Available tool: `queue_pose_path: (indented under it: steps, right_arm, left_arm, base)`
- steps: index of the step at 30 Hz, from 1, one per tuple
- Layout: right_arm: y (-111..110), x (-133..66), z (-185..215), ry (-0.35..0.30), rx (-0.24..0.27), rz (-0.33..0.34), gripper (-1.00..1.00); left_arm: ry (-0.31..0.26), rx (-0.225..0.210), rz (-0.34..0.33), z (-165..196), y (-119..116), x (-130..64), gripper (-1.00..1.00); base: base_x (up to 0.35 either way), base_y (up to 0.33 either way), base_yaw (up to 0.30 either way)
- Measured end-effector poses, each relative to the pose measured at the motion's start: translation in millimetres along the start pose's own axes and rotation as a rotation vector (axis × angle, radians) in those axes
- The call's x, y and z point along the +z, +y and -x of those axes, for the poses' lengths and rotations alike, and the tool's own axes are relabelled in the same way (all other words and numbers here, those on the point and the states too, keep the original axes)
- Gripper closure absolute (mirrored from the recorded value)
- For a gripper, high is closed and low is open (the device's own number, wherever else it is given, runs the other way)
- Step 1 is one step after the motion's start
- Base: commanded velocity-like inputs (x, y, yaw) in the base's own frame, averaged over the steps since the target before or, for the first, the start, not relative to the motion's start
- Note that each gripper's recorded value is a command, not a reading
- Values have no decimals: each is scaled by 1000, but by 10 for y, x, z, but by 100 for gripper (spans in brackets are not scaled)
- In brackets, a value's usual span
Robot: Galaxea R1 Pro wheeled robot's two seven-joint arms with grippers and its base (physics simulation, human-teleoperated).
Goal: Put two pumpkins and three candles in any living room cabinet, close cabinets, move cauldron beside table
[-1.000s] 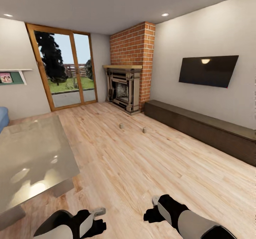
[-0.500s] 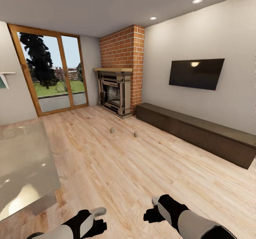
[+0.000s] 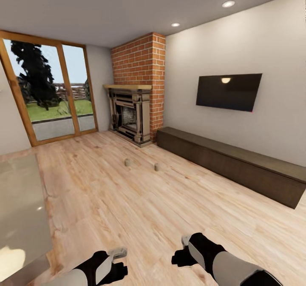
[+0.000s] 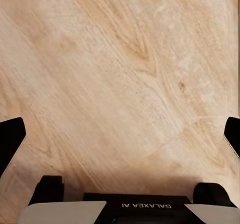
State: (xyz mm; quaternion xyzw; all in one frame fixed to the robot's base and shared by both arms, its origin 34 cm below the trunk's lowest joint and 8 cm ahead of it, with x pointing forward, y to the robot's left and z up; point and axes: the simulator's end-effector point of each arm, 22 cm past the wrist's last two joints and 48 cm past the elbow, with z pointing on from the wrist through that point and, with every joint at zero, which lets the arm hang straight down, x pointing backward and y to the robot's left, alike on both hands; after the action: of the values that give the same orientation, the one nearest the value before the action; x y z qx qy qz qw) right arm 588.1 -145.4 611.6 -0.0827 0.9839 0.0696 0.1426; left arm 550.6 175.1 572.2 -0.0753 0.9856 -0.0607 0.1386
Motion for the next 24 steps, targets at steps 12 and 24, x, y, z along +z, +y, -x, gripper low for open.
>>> queue_pose_path:
  steps: [12, 24]
  right_arm:
    - [2, -38, 37, -11, -2, -1, -100]
    - [9, -38, 40, -12, -3, -1, -100]
  left_arm:
    - [-10, 1, -2, 34, -8, -32, -100]
    - [-11, 1, -4, 36, -24, -33, -100]
  base:
    - [334, 84, -31]
    - [334, 5, 0]
